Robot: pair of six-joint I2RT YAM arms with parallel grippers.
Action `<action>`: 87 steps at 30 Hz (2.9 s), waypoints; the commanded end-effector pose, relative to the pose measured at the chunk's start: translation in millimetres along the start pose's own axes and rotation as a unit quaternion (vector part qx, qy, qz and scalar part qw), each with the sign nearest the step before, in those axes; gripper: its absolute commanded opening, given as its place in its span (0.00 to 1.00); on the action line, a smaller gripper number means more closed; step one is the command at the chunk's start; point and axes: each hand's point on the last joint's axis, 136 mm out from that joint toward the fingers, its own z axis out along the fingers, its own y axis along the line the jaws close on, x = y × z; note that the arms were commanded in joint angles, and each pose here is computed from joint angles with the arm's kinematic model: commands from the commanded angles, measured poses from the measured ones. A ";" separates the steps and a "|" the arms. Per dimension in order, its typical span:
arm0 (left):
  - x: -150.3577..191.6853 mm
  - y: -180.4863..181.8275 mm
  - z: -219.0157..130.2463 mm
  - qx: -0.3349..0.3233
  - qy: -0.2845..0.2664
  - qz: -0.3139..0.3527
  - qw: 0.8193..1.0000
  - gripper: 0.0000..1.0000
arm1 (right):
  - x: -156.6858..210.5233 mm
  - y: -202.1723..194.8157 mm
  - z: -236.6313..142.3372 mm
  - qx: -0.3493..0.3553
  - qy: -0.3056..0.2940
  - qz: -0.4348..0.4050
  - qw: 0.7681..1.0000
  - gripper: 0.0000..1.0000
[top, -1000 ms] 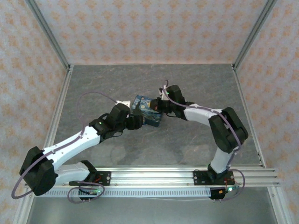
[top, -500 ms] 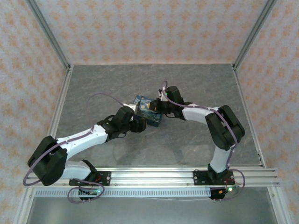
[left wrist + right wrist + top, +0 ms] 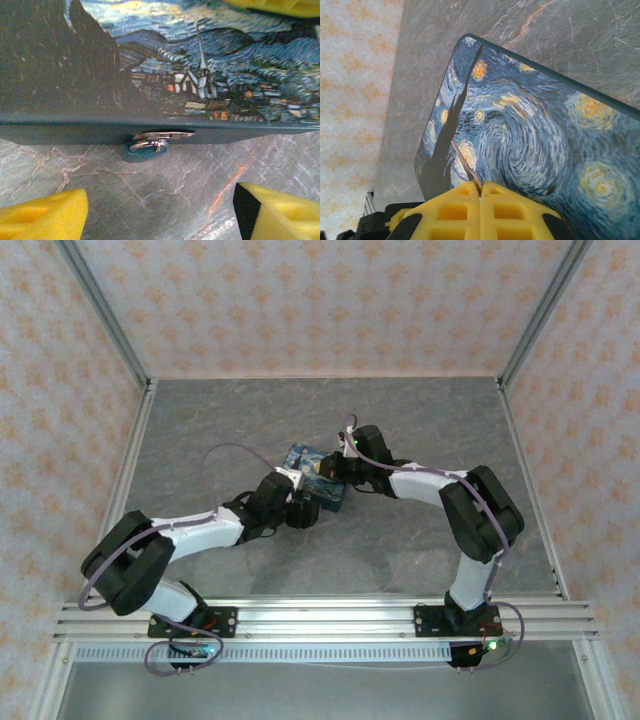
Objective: Unlock a padlock with a key
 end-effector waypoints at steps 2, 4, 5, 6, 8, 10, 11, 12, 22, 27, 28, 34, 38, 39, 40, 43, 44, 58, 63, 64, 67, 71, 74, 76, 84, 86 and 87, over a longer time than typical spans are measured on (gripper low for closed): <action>-9.0 -2.5 8.9 0.002 -0.019 0.024 1.000 0.75 | 36.4 -36.0 4.5 0.066 0.049 0.023 0.996 0.00; -9.6 0.8 12.5 -0.007 -0.020 0.032 0.999 0.73 | 37.0 -36.6 4.6 0.066 0.050 0.022 0.996 0.00; -9.6 2.8 13.9 -0.013 -0.022 0.037 0.999 0.73 | 36.8 -36.6 4.7 0.067 0.050 0.022 0.996 0.00; -10.2 4.7 15.1 -0.018 -0.025 0.040 0.999 0.73 | 37.7 -37.7 5.2 0.068 0.051 0.023 0.996 0.00; -10.9 7.2 17.2 -0.025 -0.028 0.045 0.998 0.72 | 37.2 -37.3 5.3 0.068 0.051 0.022 0.996 0.00; -10.3 8.2 19.2 -0.028 -0.026 0.049 0.998 0.71 | 37.1 -37.2 5.2 0.068 0.052 0.022 0.996 0.00; -9.8 8.2 19.9 -0.027 -0.027 0.050 0.998 0.70 | 37.3 -37.7 5.4 0.069 0.052 0.021 0.996 0.00; -10.1 8.1 20.5 -0.026 -0.029 0.051 0.998 0.70 | 36.6 -37.6 5.2 0.070 0.051 0.021 0.996 0.00; -12.7 3.1 31.1 -0.012 -0.036 0.053 0.998 0.66 | 37.3 -38.0 4.5 0.072 0.053 0.019 0.996 0.00; -13.2 0.8 34.7 -0.005 -0.039 0.053 0.998 0.61 | 37.4 -37.4 3.9 0.071 0.053 0.019 0.996 0.00; -13.5 -0.2 35.2 -0.003 -0.039 0.052 0.998 0.60 | 37.5 -37.3 3.9 0.071 0.053 0.019 0.996 0.00; -12.8 -6.0 38.4 0.014 -0.038 0.045 0.998 0.52 | 37.6 -36.2 3.7 0.070 0.053 0.018 0.996 0.00; -13.6 -9.5 40.6 0.024 -0.038 0.036 0.998 0.48 | 37.5 -36.3 3.3 0.070 0.051 0.018 0.996 0.00; -14.3 -10.7 41.1 0.027 -0.039 0.034 0.998 0.47 | 37.6 -35.9 3.4 0.069 0.052 0.018 0.996 0.00; -14.5 -11.5 41.6 0.029 -0.040 0.032 0.998 0.46 | 37.7 -35.9 3.2 0.069 0.051 0.018 0.996 0.00; -15.9 -13.6 41.9 0.034 -0.042 0.027 0.998 0.44 | 37.7 -36.1 2.8 0.069 0.050 0.019 0.996 0.00; -16.8 -13.7 41.6 0.034 -0.045 0.024 0.998 0.43 | 37.8 -35.9 2.8 0.068 0.051 0.019 0.996 0.00; -19.1 -16.1 42.6 0.039 -0.052 0.007 0.998 0.34 | 37.9 -35.1 1.8 0.066 0.048 0.018 0.997 0.00; -19.9 -16.3 42.5 0.038 -0.054 0.007 0.998 0.33 | 38.0 -34.7 1.6 0.065 0.048 0.018 0.997 0.00; -20.2 -16.0 42.5 0.038 -0.055 0.006 0.998 0.32 | 38.2 -34.8 1.6 0.065 0.048 0.018 0.997 0.00; -20.7 -15.8 42.4 0.037 -0.056 0.003 0.998 0.31 | 37.7 -34.2 1.3 0.064 0.047 0.018 0.997 0.00; -21.9 -16.0 42.2 0.037 -0.058 0.000 0.998 0.28 | 36.1 -32.0 0.3 0.062 0.045 0.017 0.997 0.00; -23.3 -17.8 40.1 0.041 -0.059 -0.005 0.997 0.27 | 32.5 -27.4 -1.6 0.057 0.038 0.013 0.998 0.00; -24.1 -18.7 37.5 0.043 -0.058 -0.010 0.997 0.26 | 28.1 -22.3 -4.4 0.051 0.029 0.008 0.998 0.00; -33.0 -30.0 21.2 0.067 -0.057 -0.046 0.995 0.24 | 0.8 8.1 -30.4 0.033 -0.035 -0.043 0.998 0.00; -35.8 -33.2 17.1 0.072 -0.054 -0.054 0.994 0.24 | -1.6 12.1 -39.1 0.035 -0.048 -0.054 0.997 0.00; -37.2 -34.9 15.2 0.075 -0.052 -0.058 0.994 0.24 | -2.6 14.0 -43.5 0.036 -0.054 -0.059 0.996 0.00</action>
